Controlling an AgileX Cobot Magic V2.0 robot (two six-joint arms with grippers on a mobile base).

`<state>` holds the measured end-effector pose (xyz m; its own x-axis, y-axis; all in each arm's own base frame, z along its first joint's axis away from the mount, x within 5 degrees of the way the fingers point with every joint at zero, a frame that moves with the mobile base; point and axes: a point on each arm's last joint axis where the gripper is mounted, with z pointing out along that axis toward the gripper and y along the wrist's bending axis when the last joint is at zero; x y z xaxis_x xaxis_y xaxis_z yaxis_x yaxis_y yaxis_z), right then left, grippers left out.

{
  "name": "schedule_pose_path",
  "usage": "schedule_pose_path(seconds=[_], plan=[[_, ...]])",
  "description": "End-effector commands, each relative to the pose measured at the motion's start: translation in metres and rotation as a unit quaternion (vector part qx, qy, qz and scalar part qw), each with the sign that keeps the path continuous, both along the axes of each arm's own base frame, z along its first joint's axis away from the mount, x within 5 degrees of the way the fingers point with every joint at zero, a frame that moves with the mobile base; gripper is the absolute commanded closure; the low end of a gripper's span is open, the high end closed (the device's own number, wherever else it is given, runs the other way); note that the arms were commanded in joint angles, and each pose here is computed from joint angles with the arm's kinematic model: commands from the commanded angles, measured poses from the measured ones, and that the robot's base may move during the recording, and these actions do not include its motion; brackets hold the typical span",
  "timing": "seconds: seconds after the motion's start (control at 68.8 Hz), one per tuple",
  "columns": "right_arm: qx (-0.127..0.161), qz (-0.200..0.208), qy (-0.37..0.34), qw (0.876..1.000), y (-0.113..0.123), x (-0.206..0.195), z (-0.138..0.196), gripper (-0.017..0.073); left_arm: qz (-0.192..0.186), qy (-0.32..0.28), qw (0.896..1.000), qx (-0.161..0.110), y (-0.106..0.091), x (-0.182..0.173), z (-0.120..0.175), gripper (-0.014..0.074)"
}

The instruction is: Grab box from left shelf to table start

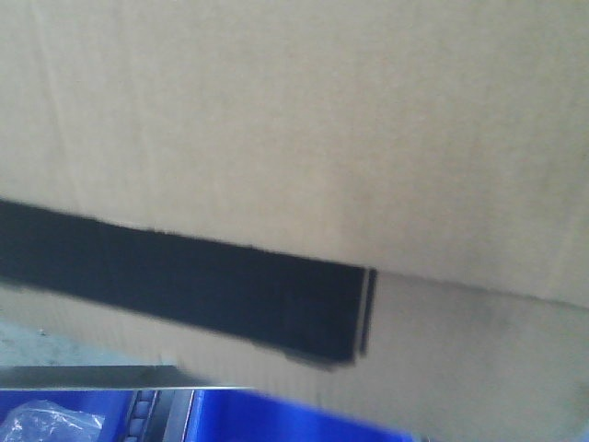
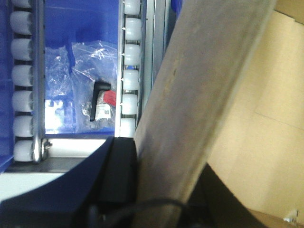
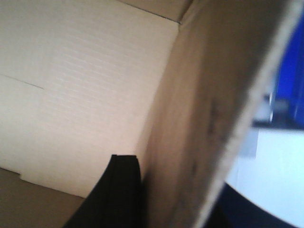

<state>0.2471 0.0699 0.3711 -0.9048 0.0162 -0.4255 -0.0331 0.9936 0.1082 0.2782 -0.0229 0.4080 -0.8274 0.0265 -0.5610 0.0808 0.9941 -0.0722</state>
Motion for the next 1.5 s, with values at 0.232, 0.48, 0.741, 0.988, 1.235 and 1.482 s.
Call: schedule_pose_path(seconds=[0.232,0.48,0.741,0.988,1.235,1.482], plan=[[-0.007,0.067,-0.156,0.985,0.001,0.005,0.033,0.0507,-0.020,-0.140,0.989,-0.052,-0.004,-0.084,0.052,0.0693],[0.004,0.106,-0.231,0.967,0.006,-0.016,0.057,0.0507,-0.018,-0.148,0.987,-0.059,-0.002,-0.130,0.026,0.0692],[0.020,0.176,-0.253,0.951,0.025,-0.054,0.054,0.0507,-0.020,-0.192,0.979,-0.068,0.000,-0.175,0.016,0.0692],[0.029,0.179,-0.272,0.945,0.008,-0.094,0.034,0.0507,-0.021,-0.232,0.970,-0.075,0.002,-0.204,0.013,0.0692],[0.054,0.170,-0.348,0.920,-0.015,-0.140,0.053,0.0507,-0.054,-0.272,0.956,-0.096,-0.003,-0.227,0.018,0.0692],[0.072,0.163,-0.406,0.896,-0.031,-0.171,0.066,0.0507,-0.075,-0.303,0.944,-0.105,-0.006,-0.244,0.022,0.0692]])
